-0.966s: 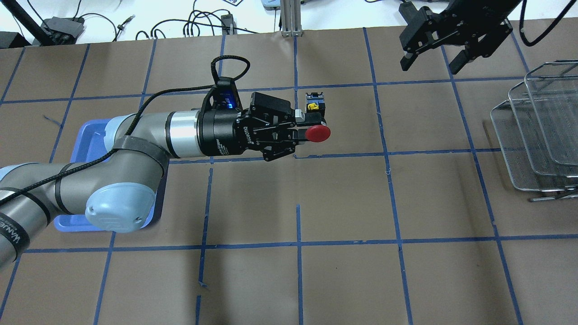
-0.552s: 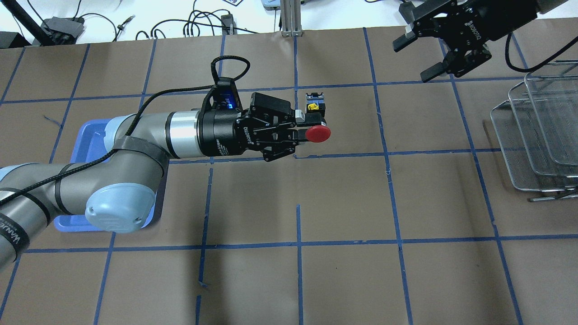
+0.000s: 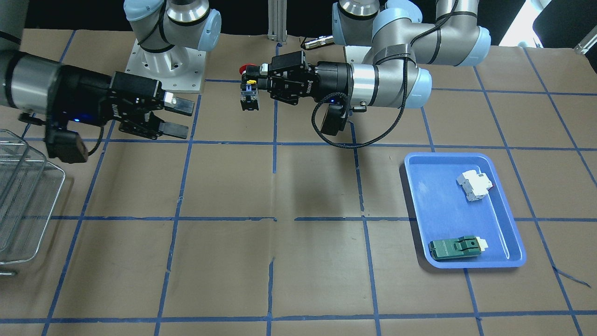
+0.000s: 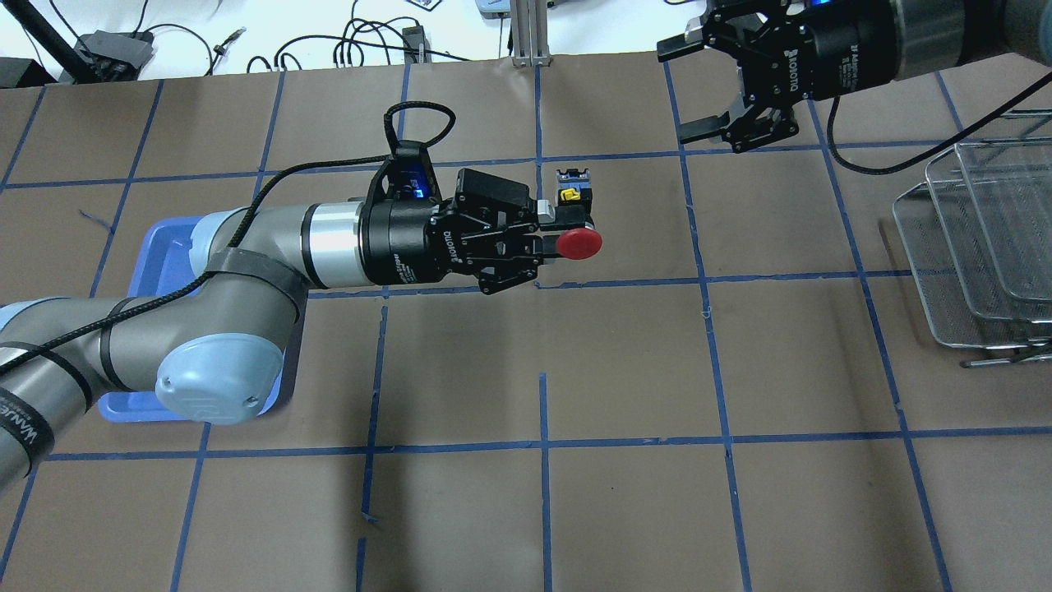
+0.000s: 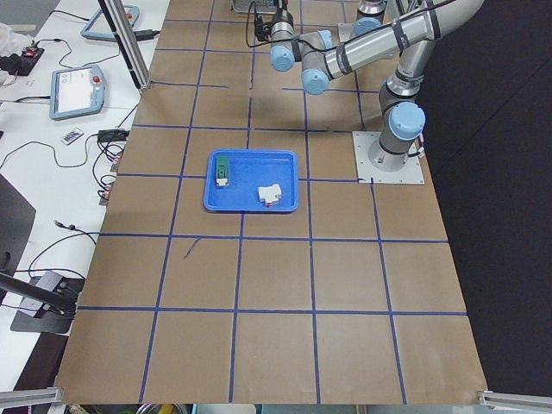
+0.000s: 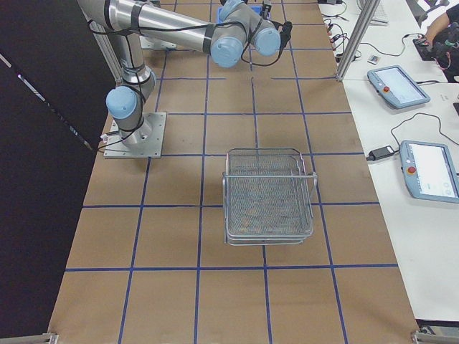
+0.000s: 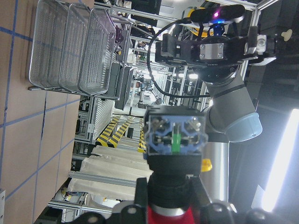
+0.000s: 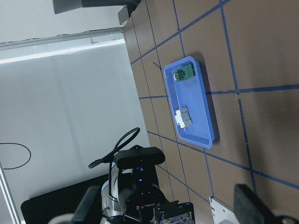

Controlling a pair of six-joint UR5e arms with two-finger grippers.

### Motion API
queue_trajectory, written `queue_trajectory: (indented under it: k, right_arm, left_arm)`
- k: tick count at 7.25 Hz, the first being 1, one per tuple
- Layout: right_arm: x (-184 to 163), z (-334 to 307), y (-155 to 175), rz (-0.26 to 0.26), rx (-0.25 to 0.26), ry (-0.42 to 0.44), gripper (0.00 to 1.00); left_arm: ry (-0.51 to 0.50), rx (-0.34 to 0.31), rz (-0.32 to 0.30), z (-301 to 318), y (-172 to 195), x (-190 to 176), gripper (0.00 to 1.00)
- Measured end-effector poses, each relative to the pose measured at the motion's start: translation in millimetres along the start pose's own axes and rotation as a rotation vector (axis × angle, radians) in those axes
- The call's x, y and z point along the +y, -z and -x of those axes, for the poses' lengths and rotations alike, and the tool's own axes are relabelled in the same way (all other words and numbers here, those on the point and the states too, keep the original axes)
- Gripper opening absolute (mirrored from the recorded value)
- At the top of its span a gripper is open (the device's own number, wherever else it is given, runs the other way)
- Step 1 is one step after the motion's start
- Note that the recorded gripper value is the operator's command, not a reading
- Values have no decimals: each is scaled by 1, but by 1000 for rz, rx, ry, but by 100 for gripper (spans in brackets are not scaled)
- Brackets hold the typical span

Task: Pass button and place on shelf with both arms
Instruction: 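Hold the button still with the left gripper while the right gripper approaches it, then close the right gripper on the red push button beside the left gripper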

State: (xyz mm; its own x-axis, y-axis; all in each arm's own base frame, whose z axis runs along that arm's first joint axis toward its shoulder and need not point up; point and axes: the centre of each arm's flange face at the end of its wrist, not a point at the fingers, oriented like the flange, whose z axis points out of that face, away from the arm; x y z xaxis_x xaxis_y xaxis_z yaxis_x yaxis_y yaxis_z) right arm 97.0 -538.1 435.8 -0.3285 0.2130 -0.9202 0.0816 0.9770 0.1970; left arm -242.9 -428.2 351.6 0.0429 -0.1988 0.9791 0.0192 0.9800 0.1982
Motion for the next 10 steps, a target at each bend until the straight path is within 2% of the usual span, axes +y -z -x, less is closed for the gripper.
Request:
queue_trajectory:
  k: [3,4,8,10]
  right_arm:
    - [10,-15,-41,36,-86,-40,100]
    - [13,-16,-52,49,-97,-39,100]
    - [29,-29,-77,97,-99,-82,98]
    - [45,-21,-87,116,-92,-75,95]
  left_arm:
    - [-1,0,0,0,0,0,0]
    - [-1,0,0,0,0,0,0]
    - [-1,0,0,0,0,0,0]
    - [0,1,0,0,0,0,0]
